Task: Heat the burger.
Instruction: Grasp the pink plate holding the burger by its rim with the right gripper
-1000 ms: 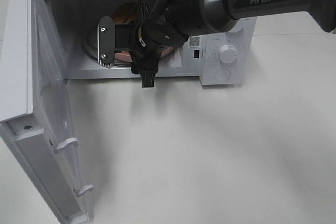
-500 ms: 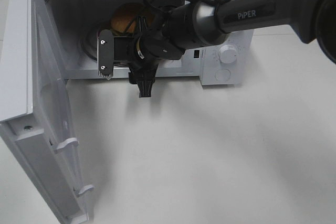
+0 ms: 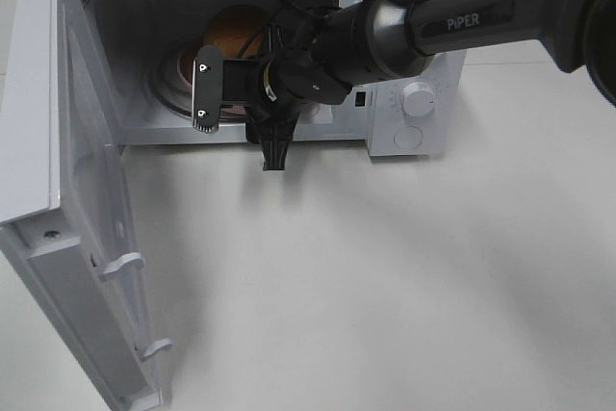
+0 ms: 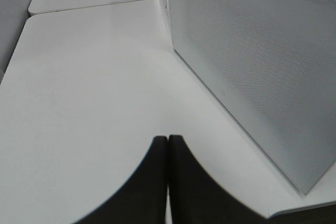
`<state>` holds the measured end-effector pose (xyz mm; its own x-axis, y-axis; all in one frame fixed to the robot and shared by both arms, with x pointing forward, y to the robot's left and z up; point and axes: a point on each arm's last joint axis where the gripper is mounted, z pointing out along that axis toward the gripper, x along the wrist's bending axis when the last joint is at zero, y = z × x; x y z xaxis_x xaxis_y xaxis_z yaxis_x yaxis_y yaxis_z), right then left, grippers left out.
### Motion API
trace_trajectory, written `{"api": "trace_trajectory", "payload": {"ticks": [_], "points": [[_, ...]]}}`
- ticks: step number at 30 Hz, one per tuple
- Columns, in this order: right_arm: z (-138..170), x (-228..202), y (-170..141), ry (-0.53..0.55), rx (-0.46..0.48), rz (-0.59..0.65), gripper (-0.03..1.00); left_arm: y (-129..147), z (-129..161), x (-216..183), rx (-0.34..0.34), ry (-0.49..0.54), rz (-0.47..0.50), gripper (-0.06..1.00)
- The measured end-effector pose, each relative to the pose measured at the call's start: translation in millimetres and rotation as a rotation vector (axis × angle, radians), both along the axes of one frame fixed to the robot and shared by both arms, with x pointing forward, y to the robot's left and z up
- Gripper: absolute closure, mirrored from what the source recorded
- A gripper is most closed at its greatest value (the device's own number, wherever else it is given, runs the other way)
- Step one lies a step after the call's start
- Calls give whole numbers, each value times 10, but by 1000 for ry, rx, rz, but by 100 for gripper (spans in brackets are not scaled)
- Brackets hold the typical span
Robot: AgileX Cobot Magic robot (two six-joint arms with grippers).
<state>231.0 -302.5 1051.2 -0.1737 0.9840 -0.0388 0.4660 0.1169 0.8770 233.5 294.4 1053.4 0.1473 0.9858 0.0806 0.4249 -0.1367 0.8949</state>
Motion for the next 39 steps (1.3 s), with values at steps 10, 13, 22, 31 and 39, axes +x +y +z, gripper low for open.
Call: {"api": "trace_trajectory", "payload": {"ticks": [10, 13, 22, 31, 39], "points": [[0, 0, 0, 0, 0, 0, 34, 0, 0, 0, 0, 0, 0, 94], [0, 0, 0, 0, 0, 0, 34, 0, 0, 0, 0, 0, 0, 94], [0, 0, 0, 0, 0, 0, 34, 0, 0, 0, 0, 0, 0, 94], [0, 0, 0, 0, 0, 0, 34, 0, 0, 0, 0, 0, 0, 94], [0, 0, 0, 0, 0, 0, 34, 0, 0, 0, 0, 0, 0, 94]]}}
